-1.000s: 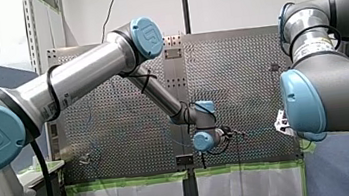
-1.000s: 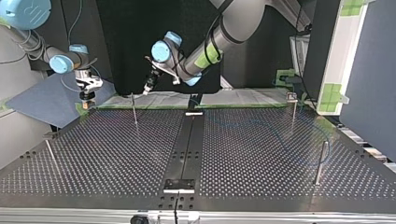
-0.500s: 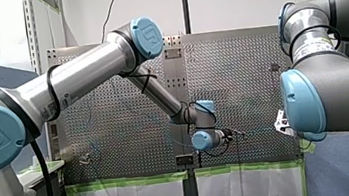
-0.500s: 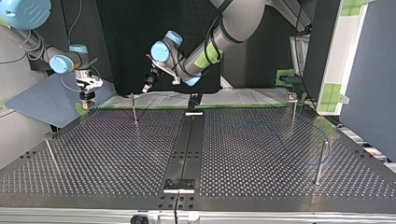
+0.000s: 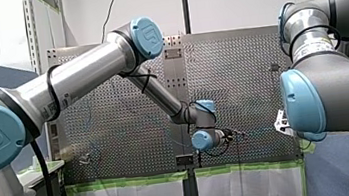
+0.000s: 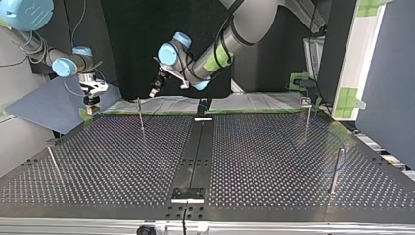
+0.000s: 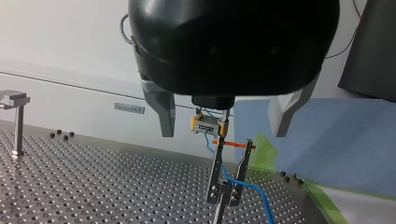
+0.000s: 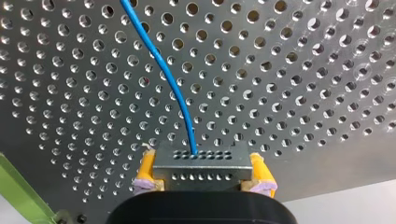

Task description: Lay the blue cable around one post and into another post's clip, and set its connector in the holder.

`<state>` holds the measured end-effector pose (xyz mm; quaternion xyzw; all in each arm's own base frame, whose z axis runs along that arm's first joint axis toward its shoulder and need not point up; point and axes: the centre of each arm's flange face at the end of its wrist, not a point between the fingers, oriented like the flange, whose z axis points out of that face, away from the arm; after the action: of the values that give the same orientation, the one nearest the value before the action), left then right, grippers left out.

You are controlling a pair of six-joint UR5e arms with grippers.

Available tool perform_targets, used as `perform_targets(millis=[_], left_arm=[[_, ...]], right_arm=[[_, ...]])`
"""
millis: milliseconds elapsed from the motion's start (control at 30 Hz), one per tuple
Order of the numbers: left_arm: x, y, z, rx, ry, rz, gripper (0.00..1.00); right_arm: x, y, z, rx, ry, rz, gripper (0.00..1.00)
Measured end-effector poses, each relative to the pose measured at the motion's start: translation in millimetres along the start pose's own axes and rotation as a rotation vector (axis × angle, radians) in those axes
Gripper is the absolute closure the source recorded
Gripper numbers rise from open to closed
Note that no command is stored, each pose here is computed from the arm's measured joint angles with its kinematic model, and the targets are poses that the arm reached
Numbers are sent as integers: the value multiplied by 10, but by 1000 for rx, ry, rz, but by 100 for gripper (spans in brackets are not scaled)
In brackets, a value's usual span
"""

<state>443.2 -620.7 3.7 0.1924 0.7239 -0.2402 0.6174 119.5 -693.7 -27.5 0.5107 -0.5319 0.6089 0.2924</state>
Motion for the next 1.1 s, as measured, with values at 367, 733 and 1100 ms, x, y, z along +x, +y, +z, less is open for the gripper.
perform_targets(millis=[367,733,1100], left_arm=[[0,2,0,0,0,-8,0],[-1,10,3,-1,0,-9,0],[-100,258,-67,-18,11,-41,0]], right_arm=[[-3,-6,1,1,0,0,100],[-3,-9,1,2,-1,0,100],[6,18,-3,0,0,1,100]])
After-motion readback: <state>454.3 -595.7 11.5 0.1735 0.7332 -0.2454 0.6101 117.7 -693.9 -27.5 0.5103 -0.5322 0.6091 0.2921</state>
